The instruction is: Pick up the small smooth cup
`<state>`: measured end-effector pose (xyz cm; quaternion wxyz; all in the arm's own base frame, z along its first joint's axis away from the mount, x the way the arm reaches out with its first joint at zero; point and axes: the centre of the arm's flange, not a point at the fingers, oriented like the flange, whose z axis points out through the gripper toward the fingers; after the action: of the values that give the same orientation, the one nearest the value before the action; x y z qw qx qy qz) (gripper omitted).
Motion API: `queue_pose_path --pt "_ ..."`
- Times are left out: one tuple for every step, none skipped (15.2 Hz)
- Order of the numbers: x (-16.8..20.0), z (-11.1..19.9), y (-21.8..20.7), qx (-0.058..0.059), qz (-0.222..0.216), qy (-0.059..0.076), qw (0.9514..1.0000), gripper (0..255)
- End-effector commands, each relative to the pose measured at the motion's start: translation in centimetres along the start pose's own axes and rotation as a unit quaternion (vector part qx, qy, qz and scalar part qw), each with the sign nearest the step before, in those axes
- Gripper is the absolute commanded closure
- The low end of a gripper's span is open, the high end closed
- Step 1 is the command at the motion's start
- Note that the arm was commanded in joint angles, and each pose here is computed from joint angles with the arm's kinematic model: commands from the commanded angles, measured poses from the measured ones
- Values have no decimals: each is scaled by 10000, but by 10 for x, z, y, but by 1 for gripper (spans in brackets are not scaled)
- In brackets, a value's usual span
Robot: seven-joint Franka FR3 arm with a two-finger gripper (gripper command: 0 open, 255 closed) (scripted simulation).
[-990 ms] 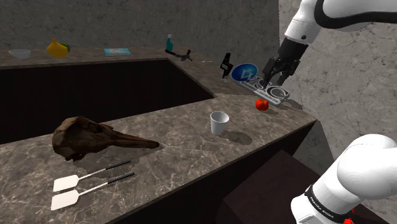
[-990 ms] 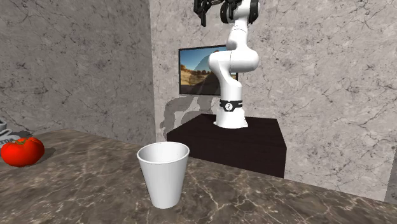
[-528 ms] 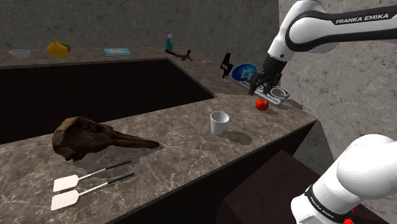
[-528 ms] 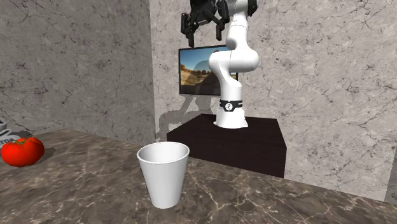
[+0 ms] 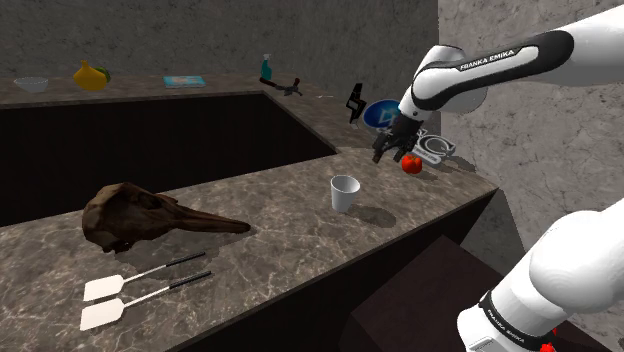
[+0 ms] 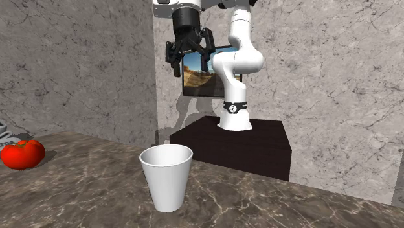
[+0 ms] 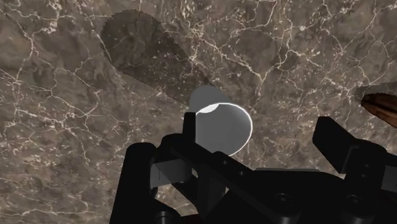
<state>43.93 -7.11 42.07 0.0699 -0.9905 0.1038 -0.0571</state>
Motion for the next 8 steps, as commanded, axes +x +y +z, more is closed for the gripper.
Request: queue_pose_path --pt "15 19 7 41 30 14 10000 0" --pt "22 29 11 64 45 17 10000 0" --pt "29 40 15 86 60 19 9999 0" --pt "36 51 18 108 75 21 9999 0" --pt "43 62 22 130 90 23 9999 0" --pt "50 73 26 152 105 26 9998 0" --pt "57 83 29 174 120 28 9998 0" --pt "64 94 33 197 135 30 9997 0"
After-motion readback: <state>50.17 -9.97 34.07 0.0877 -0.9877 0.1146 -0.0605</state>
